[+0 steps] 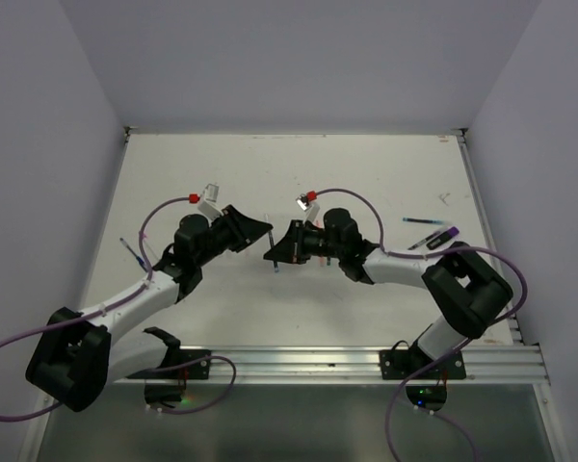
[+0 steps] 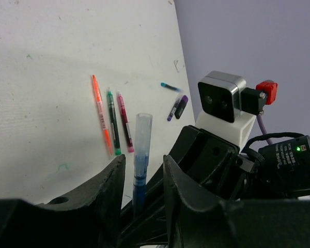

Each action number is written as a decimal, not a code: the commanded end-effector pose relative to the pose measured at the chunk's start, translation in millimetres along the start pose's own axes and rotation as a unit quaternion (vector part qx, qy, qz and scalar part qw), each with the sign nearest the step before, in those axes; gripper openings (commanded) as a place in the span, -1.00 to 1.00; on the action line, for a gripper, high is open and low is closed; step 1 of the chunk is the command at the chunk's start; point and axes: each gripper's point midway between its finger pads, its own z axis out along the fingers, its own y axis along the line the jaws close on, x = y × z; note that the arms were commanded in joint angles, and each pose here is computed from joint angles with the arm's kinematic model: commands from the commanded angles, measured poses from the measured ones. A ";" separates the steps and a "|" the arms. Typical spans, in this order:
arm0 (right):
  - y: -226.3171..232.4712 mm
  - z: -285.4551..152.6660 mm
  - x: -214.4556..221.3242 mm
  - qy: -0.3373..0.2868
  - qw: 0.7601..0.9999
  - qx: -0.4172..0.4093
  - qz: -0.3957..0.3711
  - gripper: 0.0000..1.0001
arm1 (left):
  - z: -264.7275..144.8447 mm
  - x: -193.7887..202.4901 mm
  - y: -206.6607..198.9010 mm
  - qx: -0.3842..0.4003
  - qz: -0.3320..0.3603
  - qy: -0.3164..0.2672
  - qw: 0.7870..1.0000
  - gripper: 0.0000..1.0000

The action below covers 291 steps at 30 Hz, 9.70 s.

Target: Open the pen caps

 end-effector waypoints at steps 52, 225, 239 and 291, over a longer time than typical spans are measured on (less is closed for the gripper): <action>-117.1 -142.2 -31.8 -0.013 0.896 0.426 -0.126 -1.00 | -76.5 -62.6 138.6 -0.464 0.191 -0.030 0.864 -1.00; 79.8 59.6 8.2 -0.012 0.997 -0.034 -0.073 -0.22 | -71.2 -22.9 25.3 0.043 -0.036 -0.040 0.998 -1.00; 56.6 68.0 13.8 -0.003 0.998 0.013 -0.068 -1.00 | -74.6 -16.1 26.2 0.045 -0.030 -0.029 0.998 -1.00; -54.2 -64.8 -3.1 0.008 0.909 0.374 -0.182 -1.00 | -87.6 -65.0 141.2 -0.354 0.085 -0.004 0.931 -1.00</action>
